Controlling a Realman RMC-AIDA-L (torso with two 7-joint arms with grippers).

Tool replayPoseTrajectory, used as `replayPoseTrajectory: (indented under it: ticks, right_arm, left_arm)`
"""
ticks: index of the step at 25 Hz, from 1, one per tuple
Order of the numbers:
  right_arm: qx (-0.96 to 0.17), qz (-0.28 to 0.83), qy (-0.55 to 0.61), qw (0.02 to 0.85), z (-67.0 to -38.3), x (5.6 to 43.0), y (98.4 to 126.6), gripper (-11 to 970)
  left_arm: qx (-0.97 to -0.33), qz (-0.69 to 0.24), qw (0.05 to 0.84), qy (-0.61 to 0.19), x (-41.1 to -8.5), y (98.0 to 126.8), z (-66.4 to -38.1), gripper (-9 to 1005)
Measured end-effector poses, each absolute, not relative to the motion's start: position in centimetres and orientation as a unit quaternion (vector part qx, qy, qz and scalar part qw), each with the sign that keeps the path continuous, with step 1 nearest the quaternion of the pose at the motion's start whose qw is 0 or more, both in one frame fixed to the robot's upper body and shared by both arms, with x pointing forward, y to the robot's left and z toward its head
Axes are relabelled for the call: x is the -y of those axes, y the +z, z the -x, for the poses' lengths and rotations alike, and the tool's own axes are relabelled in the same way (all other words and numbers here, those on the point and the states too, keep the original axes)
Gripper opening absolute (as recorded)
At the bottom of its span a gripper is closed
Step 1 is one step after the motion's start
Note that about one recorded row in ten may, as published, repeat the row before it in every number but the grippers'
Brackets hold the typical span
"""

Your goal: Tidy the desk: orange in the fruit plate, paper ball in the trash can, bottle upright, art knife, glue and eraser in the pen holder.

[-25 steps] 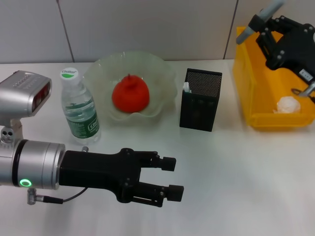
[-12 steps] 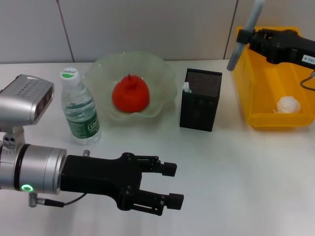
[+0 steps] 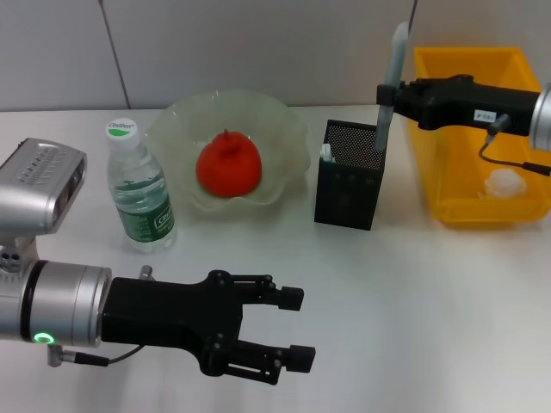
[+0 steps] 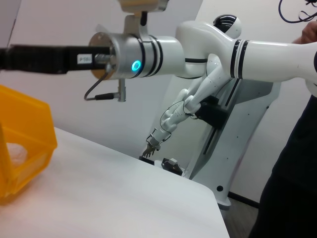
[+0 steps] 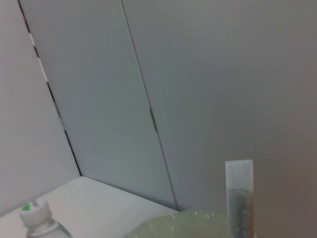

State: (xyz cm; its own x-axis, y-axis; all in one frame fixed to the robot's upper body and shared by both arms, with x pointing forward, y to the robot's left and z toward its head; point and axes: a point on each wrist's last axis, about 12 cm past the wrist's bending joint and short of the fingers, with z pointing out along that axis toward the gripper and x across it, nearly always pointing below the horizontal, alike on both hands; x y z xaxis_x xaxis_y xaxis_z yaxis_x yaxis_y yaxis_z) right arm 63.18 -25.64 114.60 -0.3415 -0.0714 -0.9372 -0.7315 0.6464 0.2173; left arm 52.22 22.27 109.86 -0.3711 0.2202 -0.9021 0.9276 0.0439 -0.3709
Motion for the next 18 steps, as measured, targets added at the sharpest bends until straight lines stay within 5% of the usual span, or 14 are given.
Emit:
replayPoseTrajectory:
  ticks: [18]
  right_arm:
    - [-0.78,0.266,0.289,0.487,-64.4,22.9,112.6,222]
  left_arm:
    - [-0.643,-0.47,0.334,-0.505,-22.5,109.1,-52.0,829]
